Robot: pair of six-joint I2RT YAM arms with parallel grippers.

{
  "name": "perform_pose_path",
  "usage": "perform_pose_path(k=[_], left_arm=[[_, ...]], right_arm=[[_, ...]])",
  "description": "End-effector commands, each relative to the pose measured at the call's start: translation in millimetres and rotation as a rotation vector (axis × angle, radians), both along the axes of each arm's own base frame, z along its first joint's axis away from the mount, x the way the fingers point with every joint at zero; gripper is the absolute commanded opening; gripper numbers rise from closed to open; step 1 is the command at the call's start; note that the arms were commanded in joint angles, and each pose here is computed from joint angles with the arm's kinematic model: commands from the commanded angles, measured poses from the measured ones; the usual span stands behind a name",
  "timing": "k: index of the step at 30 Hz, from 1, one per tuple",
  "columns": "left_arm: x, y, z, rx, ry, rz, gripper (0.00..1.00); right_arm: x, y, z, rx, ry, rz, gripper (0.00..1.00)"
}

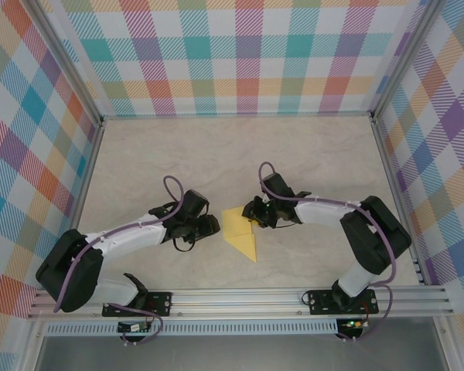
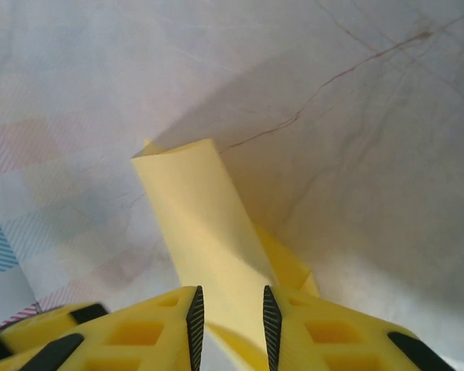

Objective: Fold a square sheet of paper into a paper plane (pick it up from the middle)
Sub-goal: Fold the wing for the fifth time at the center of the table.

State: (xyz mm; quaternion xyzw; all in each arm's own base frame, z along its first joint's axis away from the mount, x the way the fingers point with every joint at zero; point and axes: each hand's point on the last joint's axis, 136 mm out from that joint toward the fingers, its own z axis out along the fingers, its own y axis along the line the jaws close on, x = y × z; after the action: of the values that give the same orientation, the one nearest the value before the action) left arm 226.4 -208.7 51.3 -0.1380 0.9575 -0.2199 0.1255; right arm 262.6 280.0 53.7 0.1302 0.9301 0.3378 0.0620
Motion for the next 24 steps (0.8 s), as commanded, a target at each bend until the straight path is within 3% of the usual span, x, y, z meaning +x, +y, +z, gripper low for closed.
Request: perform_pose_path(k=[1, 5, 11, 24], left_arm=[[10.3, -12.1, 9.6, -0.054, -0.009, -0.005, 0.53], [15.5, -19.3, 8.5, -0.081, -0.01, -0.002, 0.53], [19.1, -26.2, 2.3, -0.091, 0.023, -0.008, 0.53], [20.8, -29.6, -4.9, -0.08, 0.052, -0.016, 0.54]], right_arm=[[-6.3, -6.2, 28.3, -0.02, -0.069, 0.084, 0.27], [-28.9, -0.4, 33.0, 0.04, -0.045, 0.177, 0.2], [-54.4, 7.5, 21.7, 0.053, 0.001, 0.251, 0.17], [-60.4, 1.1, -11.3, -0.028, 0.061, 0.244, 0.17]])
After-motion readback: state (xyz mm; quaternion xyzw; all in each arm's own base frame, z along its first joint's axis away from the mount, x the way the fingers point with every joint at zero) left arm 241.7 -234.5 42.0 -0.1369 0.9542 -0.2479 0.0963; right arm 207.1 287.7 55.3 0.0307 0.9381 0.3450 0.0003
